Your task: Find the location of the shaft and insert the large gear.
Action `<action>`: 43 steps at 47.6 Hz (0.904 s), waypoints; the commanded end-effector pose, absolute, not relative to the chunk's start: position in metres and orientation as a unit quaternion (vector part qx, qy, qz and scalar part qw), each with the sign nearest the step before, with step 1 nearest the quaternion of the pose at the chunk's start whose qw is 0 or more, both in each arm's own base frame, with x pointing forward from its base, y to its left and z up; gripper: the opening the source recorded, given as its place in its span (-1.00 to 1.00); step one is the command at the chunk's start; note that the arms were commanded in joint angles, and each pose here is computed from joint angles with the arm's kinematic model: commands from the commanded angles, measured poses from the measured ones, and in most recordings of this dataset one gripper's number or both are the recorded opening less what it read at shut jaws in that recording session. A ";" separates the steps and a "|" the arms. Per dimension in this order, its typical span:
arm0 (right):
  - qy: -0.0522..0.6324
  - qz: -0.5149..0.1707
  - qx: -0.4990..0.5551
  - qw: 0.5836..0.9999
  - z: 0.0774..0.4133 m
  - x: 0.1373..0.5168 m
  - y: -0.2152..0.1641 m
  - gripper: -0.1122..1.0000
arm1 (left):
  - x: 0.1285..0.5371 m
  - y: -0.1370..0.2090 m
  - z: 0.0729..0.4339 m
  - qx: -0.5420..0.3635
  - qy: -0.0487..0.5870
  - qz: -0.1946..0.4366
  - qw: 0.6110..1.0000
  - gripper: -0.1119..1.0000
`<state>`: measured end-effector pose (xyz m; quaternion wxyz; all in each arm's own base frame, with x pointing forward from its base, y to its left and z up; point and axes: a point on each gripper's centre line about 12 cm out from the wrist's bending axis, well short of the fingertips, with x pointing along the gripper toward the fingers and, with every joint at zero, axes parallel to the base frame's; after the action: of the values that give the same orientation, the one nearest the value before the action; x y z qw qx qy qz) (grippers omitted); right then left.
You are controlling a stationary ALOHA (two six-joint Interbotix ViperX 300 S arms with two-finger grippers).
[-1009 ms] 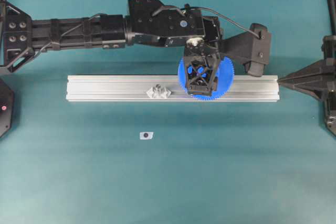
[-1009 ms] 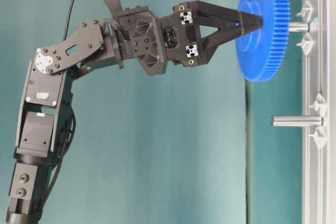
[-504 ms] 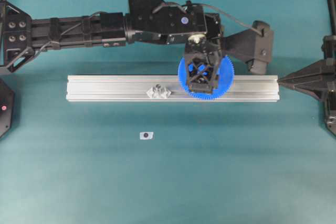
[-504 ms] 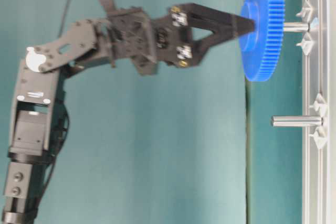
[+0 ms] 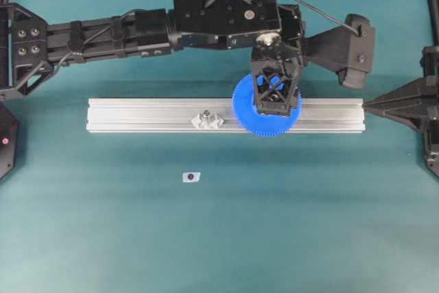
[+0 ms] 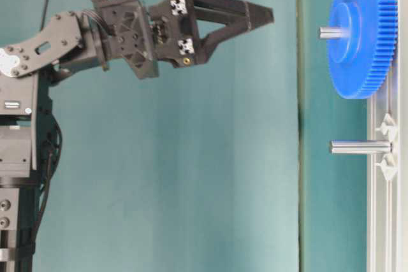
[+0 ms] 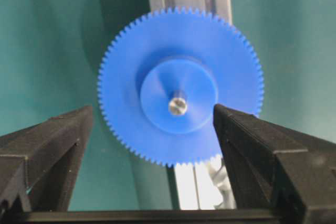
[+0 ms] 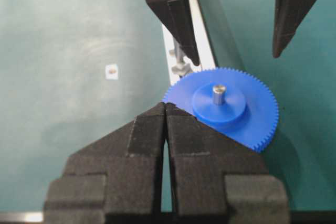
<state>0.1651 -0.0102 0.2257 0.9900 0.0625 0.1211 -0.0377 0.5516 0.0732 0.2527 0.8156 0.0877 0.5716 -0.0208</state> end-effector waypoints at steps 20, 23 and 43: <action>0.118 -0.039 0.068 0.990 0.229 0.167 -0.011 -0.79 | 0.549 0.068 0.271 0.090 0.560 -0.019 0.824 0.79; 0.117 -0.039 0.068 0.990 0.229 0.167 -0.011 -0.79 | 0.547 0.067 0.272 0.088 0.561 -0.019 0.823 0.79; 0.113 -0.039 0.068 0.991 0.230 0.165 -0.010 -0.79 | 0.525 0.065 0.285 0.079 0.545 -0.008 0.834 0.79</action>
<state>0.1640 -0.0101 0.2264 0.9903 0.0624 0.1180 -0.0375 0.5347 0.0669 0.2494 0.8117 0.0754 0.5790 -0.0159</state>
